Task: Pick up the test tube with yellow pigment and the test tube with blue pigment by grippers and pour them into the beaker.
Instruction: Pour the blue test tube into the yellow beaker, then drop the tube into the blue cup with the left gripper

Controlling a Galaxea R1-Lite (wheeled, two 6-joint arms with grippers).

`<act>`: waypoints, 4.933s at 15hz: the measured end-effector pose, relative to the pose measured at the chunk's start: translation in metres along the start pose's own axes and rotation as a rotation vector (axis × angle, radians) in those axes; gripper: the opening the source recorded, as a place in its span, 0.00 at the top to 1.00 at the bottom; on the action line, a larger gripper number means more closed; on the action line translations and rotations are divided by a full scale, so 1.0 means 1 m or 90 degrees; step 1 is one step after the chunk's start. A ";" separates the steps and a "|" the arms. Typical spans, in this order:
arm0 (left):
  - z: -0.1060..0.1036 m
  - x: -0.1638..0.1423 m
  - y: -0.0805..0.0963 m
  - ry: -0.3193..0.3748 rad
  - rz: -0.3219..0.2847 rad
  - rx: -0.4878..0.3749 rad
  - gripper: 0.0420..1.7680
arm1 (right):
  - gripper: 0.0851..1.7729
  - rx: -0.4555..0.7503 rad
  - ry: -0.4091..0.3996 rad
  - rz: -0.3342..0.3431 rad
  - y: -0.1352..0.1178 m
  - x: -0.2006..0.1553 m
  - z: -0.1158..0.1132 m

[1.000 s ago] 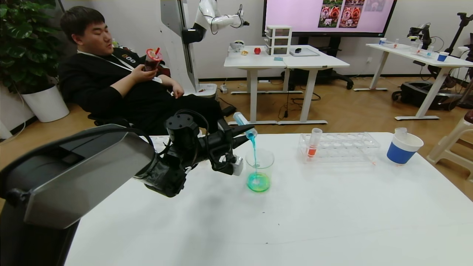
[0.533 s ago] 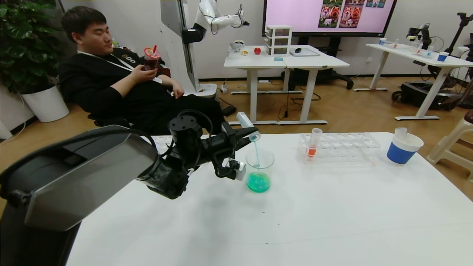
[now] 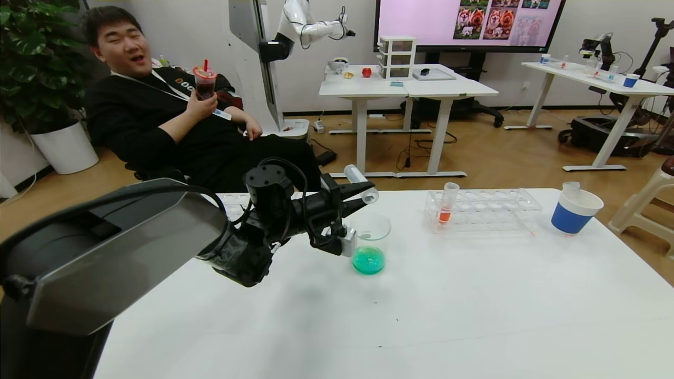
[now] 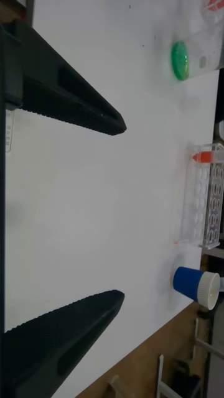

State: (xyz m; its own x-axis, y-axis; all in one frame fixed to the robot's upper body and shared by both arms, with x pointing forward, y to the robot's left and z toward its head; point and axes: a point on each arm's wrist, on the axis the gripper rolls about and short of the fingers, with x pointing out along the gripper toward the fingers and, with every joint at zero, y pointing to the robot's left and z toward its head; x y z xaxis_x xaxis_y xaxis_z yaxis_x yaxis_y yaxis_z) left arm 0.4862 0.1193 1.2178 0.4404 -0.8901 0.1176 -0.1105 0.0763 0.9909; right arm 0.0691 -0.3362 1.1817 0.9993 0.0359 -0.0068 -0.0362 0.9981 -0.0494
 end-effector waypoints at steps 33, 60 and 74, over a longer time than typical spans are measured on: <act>-0.107 -0.230 0.112 0.769 0.632 -0.787 0.74 | 0.02 0.000 0.000 0.000 0.000 0.000 0.000; -0.139 -0.258 0.010 0.879 0.650 -0.781 0.33 | 0.02 0.000 0.000 0.000 0.000 0.000 0.000; -0.059 -0.182 0.120 0.666 0.564 -0.839 0.01 | 0.02 0.000 0.000 0.000 0.000 0.000 0.000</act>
State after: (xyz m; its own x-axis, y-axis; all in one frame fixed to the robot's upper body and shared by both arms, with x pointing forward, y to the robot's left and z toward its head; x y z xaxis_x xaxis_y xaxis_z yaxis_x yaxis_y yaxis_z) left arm 0.4452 0.3172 1.3193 0.9890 0.1436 0.0344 -0.1431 0.9896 -0.0162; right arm 0.0691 -0.3362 1.1817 0.9993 0.0357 -0.0068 -0.0360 0.9981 -0.0494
